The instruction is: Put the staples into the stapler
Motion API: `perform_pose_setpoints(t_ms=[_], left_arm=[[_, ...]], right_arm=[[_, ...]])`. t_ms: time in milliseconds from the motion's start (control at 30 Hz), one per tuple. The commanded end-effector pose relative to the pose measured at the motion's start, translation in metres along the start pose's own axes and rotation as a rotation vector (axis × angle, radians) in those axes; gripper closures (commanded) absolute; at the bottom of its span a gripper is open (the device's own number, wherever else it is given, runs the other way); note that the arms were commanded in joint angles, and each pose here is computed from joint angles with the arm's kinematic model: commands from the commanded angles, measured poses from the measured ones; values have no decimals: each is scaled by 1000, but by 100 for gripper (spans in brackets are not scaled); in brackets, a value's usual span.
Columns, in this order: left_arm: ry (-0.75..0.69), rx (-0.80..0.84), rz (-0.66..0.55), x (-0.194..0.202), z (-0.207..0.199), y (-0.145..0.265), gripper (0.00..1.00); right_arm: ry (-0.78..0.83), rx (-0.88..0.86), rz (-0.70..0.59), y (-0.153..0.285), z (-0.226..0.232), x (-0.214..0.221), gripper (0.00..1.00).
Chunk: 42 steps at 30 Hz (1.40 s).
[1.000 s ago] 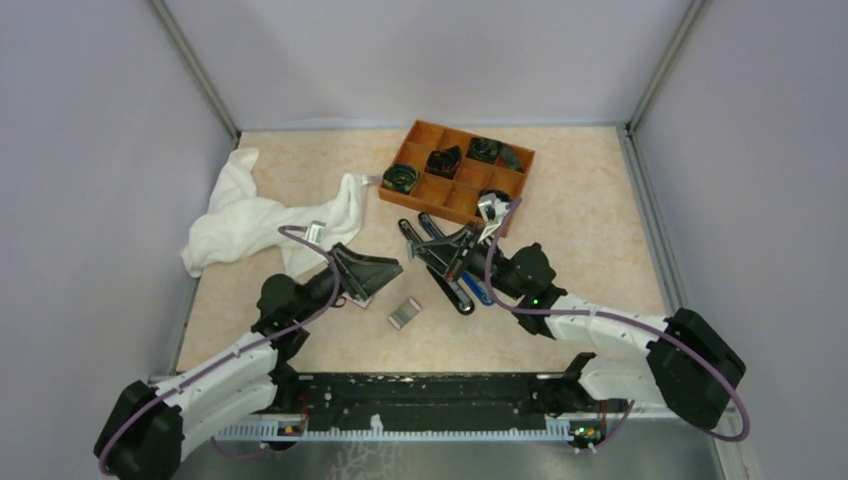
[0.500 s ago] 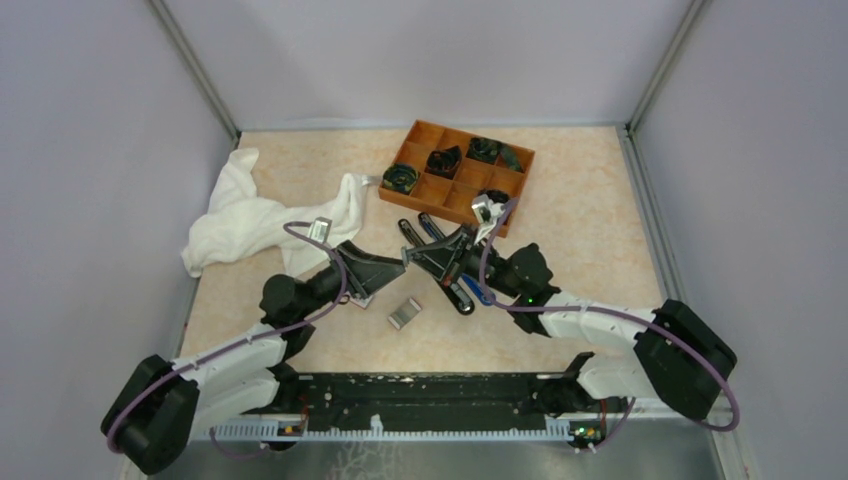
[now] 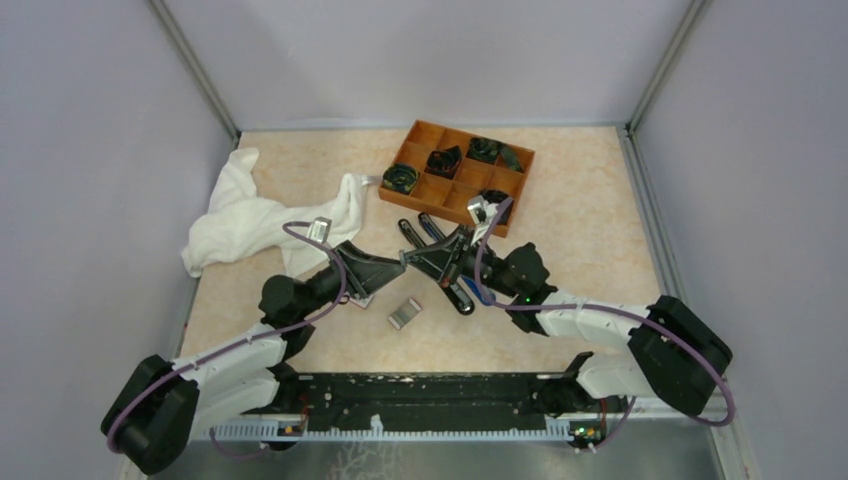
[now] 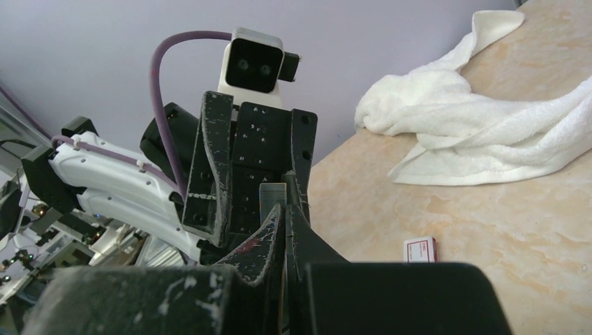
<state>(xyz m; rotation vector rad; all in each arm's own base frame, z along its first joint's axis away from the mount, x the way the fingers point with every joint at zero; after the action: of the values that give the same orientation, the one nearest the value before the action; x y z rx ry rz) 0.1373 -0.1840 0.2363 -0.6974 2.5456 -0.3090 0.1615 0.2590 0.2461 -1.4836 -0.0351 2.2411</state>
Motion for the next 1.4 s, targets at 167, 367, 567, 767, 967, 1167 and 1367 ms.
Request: perform_pose_setpoints(t_ms=[167, 367, 567, 767, 967, 1167, 1367], left_arm=[[-37, 62, 1, -2, -10, -1, 55], [-41, 64, 10, -2, -10, -2, 56], [-43, 65, 17, -2, -10, -3, 60], [-43, 61, 9, -1, -9, -2, 69], [-72, 38, 3, -2, -8, 0, 76], [-135, -64, 8, -3, -6, 4, 78], [-268, -220, 74, -9, -11, 9, 78]], right_arm=[[28, -68, -83, -7, 9, -19, 100], [17, -81, -77, -9, 8, -18, 100], [12, -89, -78, -11, 9, -17, 100], [11, -90, -71, -11, 10, -16, 100], [20, -95, -46, -6, 10, -11, 100], [106, -78, 58, 2, 7, -15, 90], [224, -68, 208, 19, 0, -28, 81]])
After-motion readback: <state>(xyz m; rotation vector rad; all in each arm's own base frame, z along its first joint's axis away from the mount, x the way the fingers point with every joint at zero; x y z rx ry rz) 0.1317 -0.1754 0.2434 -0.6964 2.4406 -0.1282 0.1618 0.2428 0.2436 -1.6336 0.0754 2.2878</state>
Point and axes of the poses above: each gripper's point midway between its finger pads, its own y axis back along the fingers, its own z axis along the line the jaws close on, x = y × z, the point moved 9 cm from there along y, back along the fingers, and after that the axes turned 11 degrees about y, right-handed, at the moved point
